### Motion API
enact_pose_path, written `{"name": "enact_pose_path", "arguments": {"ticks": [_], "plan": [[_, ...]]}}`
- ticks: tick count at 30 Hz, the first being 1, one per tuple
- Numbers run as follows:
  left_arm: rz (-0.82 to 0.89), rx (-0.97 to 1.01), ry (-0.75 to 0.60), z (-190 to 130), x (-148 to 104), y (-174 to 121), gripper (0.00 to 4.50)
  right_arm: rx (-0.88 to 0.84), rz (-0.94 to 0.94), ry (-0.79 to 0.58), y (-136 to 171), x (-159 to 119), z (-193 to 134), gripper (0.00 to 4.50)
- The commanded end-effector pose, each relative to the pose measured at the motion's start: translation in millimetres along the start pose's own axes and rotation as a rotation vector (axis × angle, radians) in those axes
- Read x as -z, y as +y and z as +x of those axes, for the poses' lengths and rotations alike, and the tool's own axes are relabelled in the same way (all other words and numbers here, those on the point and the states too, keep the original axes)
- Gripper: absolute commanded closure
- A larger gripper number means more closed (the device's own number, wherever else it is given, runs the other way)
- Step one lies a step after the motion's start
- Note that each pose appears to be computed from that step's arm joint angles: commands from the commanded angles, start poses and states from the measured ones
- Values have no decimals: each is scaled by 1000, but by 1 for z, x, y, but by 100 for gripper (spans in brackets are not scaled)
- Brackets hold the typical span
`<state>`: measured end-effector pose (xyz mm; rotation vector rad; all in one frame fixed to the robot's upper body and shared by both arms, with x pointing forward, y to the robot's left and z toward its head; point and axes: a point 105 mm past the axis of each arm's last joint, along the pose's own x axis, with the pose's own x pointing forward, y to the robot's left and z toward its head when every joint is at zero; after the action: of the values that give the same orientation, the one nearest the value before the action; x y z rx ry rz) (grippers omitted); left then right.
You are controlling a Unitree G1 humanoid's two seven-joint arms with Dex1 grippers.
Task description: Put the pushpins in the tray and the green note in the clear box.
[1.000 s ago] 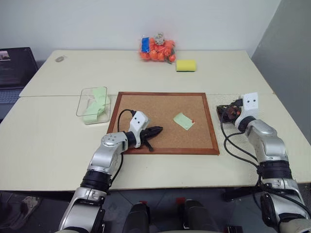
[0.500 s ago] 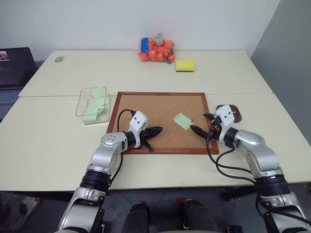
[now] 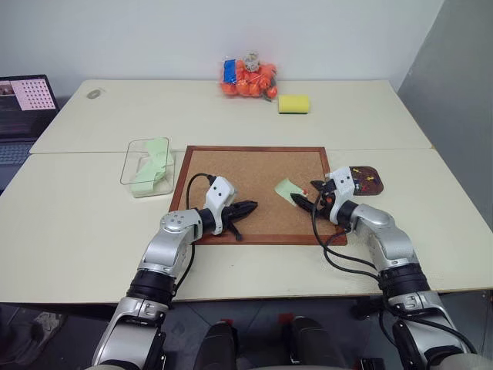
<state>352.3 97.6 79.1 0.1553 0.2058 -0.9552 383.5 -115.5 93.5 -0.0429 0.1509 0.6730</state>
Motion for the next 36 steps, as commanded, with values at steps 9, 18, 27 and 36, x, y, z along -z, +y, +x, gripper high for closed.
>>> {"name": "enact_pose_path", "arguments": {"ticks": [9, 18, 27, 36], "plan": [[-39, 1, 53, -3, 19, -6, 450, -20, -121, 0, 2, 0, 6, 314], [-39, -2, 54, -4, 20, -5, 450, -34, -148, -8, 4, 3, 2, 445], [-35, 10, 54, -3, 20, -8, 450, 21, -16, -203, -7, -36, -15, 445], [-43, 33, 62, -1, 21, -11, 450, 35, -7, -244, -7, -54, -28, 445]]}}
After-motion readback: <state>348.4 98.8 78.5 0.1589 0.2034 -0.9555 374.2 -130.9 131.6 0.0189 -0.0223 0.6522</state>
